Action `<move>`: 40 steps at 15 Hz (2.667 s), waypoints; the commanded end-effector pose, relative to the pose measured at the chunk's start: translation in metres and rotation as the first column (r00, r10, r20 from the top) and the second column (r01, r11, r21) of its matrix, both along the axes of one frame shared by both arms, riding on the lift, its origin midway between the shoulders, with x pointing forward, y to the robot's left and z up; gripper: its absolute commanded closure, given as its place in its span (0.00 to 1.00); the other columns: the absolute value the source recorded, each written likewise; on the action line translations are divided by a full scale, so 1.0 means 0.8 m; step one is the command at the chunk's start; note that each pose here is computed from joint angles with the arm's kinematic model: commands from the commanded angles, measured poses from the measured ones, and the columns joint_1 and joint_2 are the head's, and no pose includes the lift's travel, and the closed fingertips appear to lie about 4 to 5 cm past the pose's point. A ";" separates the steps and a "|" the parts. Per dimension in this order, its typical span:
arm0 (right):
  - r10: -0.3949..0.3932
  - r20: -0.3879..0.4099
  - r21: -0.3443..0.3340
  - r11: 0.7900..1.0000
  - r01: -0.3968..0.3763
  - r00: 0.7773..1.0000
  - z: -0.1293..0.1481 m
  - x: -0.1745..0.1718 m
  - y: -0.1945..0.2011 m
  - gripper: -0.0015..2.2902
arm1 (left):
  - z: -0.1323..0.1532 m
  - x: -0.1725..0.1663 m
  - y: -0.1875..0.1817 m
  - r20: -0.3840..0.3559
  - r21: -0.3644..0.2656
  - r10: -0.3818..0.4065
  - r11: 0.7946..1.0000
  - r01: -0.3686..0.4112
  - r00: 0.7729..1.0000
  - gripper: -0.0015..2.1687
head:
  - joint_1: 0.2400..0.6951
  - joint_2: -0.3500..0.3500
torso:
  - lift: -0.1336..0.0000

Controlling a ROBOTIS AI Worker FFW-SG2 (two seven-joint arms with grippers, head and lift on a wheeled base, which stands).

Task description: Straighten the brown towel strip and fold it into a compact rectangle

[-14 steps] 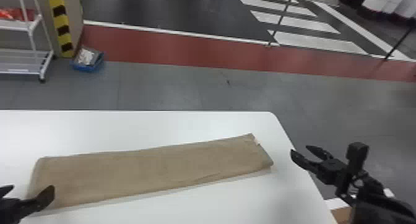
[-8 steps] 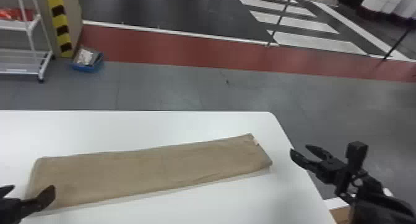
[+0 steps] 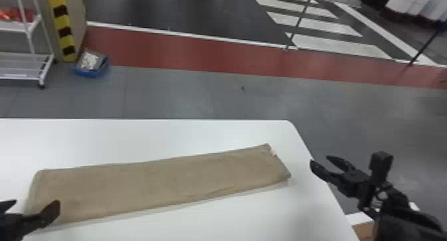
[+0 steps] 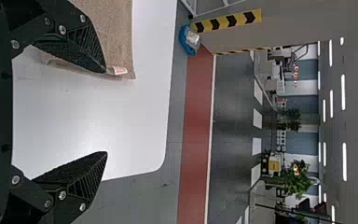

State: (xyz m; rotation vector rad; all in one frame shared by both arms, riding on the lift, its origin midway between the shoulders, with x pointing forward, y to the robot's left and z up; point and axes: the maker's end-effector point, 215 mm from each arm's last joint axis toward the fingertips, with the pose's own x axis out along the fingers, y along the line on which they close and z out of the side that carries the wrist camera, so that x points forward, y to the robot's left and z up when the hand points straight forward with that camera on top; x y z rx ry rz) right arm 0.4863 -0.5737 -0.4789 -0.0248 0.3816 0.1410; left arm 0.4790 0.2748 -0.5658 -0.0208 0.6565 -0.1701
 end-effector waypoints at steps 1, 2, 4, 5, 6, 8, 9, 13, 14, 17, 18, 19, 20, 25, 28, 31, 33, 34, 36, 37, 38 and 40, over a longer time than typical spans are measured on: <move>-0.005 -0.001 0.002 1.000 0.005 1.000 -0.002 -0.004 -0.002 0.13 | -0.006 -0.005 -0.002 -0.012 0.007 -0.005 1.000 0.005 1.000 0.04 | 1.00 0.03 | 1.00; -0.003 0.001 0.001 1.000 0.003 1.000 -0.001 -0.004 -0.002 0.13 | -0.008 -0.008 -0.001 -0.017 0.010 -0.006 1.000 0.006 1.000 0.04 | 1.00 0.02 | 1.00; -0.004 0.002 0.000 1.000 0.004 1.000 0.000 -0.004 -0.003 0.13 | -0.011 -0.012 0.001 -0.023 0.012 -0.006 1.000 0.007 1.000 0.08 | 1.00 0.02 | 1.00; -0.003 0.001 0.001 1.000 0.003 1.000 -0.001 -0.004 -0.002 0.13 | -0.013 -0.015 0.001 -0.030 0.009 -0.011 1.000 0.012 0.999 0.13 | 1.00 0.02 | 1.00; -0.003 0.001 0.001 1.000 0.003 1.000 -0.001 -0.004 -0.002 0.13 | -0.017 -0.020 0.001 -0.046 0.009 -0.014 1.000 0.014 0.999 0.16 | 1.00 0.02 | 1.00; -0.003 0.001 0.001 1.000 0.003 1.000 -0.001 -0.004 -0.002 0.13 | -0.016 -0.022 -0.001 -0.045 0.008 -0.020 1.000 0.021 0.999 0.19 | 1.00 0.01 | 1.00; -0.001 0.002 0.003 1.000 0.001 1.000 -0.001 -0.004 -0.001 0.13 | -0.017 -0.024 -0.003 -0.050 0.005 -0.026 1.000 0.026 0.998 0.22 | 1.00 0.01 | 1.00; 0.000 0.003 0.006 1.000 0.000 1.000 -0.001 -0.005 -0.001 0.13 | -0.008 -0.027 0.007 -0.039 0.009 -0.013 1.000 0.014 0.999 0.53 | 1.00 0.01 | 1.00; 0.000 0.003 0.006 1.000 0.000 1.000 -0.001 -0.005 -0.001 0.13 | -0.005 -0.029 0.012 -0.038 0.011 -0.008 1.000 0.009 0.999 0.53 | 1.00 0.01 | 1.00; 0.006 0.000 0.014 1.000 -0.006 1.000 -0.003 -0.004 0.003 0.13 | 0.002 -0.029 0.034 -0.033 0.016 0.014 1.000 -0.014 0.999 0.54 | 1.00 0.03 | 1.00; 0.009 -0.001 0.017 1.000 -0.009 1.000 -0.005 -0.004 0.007 0.13 | 0.003 -0.029 0.040 -0.032 0.017 0.020 1.000 -0.020 0.999 0.54 | 1.00 0.04 | 1.00; 0.011 0.000 0.017 1.000 -0.011 1.000 -0.005 -0.003 0.008 0.13 | 0.003 -0.028 0.047 -0.031 0.020 0.028 0.999 -0.027 0.999 0.54 | 1.00 0.05 | 1.00; 0.015 0.000 0.024 1.000 -0.015 1.000 -0.006 -0.004 0.012 0.13 | 0.005 -0.028 0.054 -0.029 0.030 0.032 0.999 -0.031 0.999 0.54 | 1.00 0.05 | 1.00; 0.027 -0.024 0.095 0.995 -0.025 0.999 -0.023 0.001 0.054 0.13 | 0.008 -0.012 0.092 -0.026 0.065 0.061 0.996 -0.059 0.998 0.48 | 1.00 0.14 | 1.00; 0.012 -0.035 0.193 0.981 -0.005 0.999 -0.037 0.018 0.098 0.13 | 0.010 -0.006 0.087 -0.020 0.061 0.054 0.997 -0.053 0.998 0.02 | 1.00 0.21 | 1.00; -0.015 -0.033 0.216 0.976 0.021 0.999 -0.033 0.059 0.131 0.14 | 0.014 -0.001 0.082 -0.012 0.060 0.049 0.997 -0.048 0.999 0.02 | 1.00 0.25 | 1.00; -0.026 -0.035 0.204 0.978 0.033 0.999 -0.029 0.082 0.142 0.14 | 0.017 0.002 0.085 -0.006 0.063 0.050 0.997 -0.050 0.999 0.02 | 1.00 0.27 | 1.00; -0.008 -0.063 0.209 0.978 0.021 0.998 -0.037 0.089 0.160 0.15 | 0.016 0.001 0.085 -0.008 0.063 0.051 0.997 -0.050 0.999 0.03 | 1.00 0.30 | 1.00; 0.030 -0.145 0.161 0.987 -0.007 0.989 -0.061 0.092 0.185 0.15 | 0.017 0.003 0.088 0.000 0.064 0.052 0.997 -0.052 0.999 0.04 | 1.00 0.32 | 1.00; 0.043 -0.171 0.151 0.988 -0.017 0.984 -0.071 0.090 0.194 0.15 | 0.016 0.004 0.089 0.004 0.064 0.053 0.997 -0.053 0.999 0.04 | 1.00 0.34 | 1.00; 0.059 -0.192 0.140 0.990 -0.033 0.980 -0.078 0.088 0.203 0.15 | 0.016 0.007 0.088 0.009 0.063 0.052 0.997 -0.052 0.999 0.04 | 1.00 0.37 | 1.00; 0.053 -0.252 0.124 0.992 -0.022 0.966 -0.099 0.080 0.210 0.15 | 0.016 0.010 0.083 0.010 0.062 0.045 0.997 -0.045 0.999 0.04 | 1.00 0.39 | 1.00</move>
